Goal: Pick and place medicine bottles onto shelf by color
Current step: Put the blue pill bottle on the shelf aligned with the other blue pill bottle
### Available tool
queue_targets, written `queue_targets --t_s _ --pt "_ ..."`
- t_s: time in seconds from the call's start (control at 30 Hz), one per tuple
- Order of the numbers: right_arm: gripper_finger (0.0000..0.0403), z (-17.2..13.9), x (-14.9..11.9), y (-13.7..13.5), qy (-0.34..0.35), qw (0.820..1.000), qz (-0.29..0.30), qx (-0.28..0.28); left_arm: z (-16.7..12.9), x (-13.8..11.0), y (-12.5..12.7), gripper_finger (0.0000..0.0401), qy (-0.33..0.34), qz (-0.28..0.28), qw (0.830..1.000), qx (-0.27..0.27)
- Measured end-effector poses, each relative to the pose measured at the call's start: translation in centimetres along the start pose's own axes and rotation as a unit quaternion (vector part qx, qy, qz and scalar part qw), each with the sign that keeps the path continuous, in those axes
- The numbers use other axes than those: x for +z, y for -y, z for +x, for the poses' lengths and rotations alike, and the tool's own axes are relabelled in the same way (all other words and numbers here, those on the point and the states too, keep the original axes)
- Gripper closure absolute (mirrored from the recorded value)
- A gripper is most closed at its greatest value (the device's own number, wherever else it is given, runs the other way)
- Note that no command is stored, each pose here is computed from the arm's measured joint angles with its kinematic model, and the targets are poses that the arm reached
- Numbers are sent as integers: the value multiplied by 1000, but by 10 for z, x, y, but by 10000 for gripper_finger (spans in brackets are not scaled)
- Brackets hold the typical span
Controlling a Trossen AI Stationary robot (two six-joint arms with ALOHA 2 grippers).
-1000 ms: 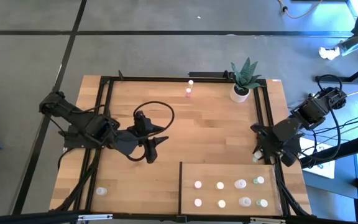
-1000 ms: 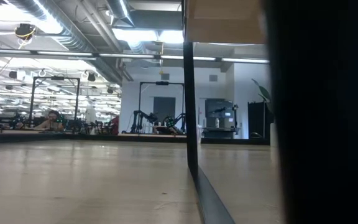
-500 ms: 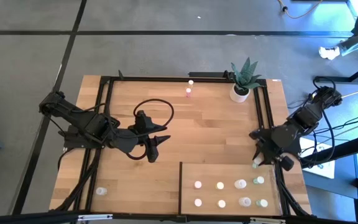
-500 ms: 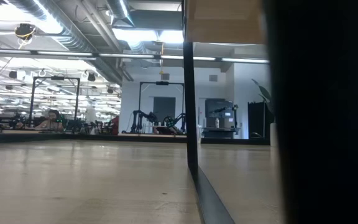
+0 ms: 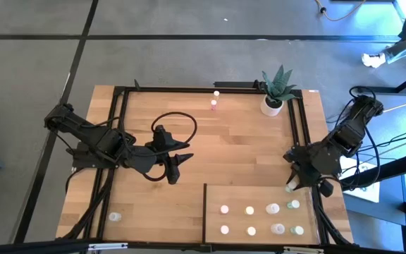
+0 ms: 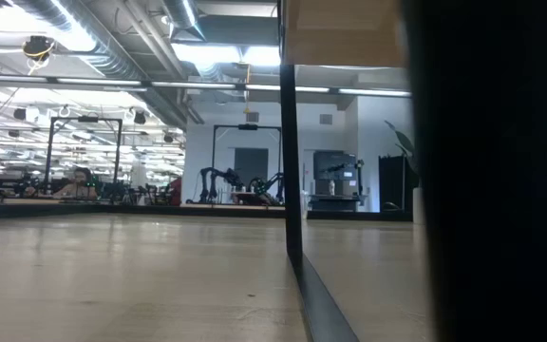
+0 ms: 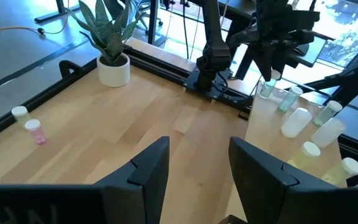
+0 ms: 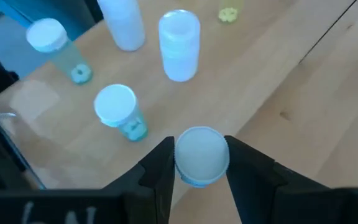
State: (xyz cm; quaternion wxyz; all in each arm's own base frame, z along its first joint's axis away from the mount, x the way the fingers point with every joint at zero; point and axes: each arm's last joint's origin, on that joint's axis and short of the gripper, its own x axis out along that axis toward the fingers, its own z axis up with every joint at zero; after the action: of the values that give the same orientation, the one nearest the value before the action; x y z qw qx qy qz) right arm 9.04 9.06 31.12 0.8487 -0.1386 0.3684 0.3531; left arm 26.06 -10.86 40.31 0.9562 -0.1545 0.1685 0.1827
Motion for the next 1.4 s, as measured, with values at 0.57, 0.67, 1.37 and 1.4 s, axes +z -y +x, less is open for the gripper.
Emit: queue_targets --t_s 0.57,0.67,1.37,1.4 --pt "272 27 7 -21 -58 996 -65 -7 0 0 -1 241 7 1 1000 11" --pt "272 28 7 -23 -60 996 -71 -10 0 0 -1 241 7 2 1000 11" --pt "270 28 6 -23 -63 998 -9 -12 0 0 -1 241 7 2 1000 11" --pt "267 28 6 -23 -63 998 -9 -12 0 0 -1 241 7 2 1000 11"
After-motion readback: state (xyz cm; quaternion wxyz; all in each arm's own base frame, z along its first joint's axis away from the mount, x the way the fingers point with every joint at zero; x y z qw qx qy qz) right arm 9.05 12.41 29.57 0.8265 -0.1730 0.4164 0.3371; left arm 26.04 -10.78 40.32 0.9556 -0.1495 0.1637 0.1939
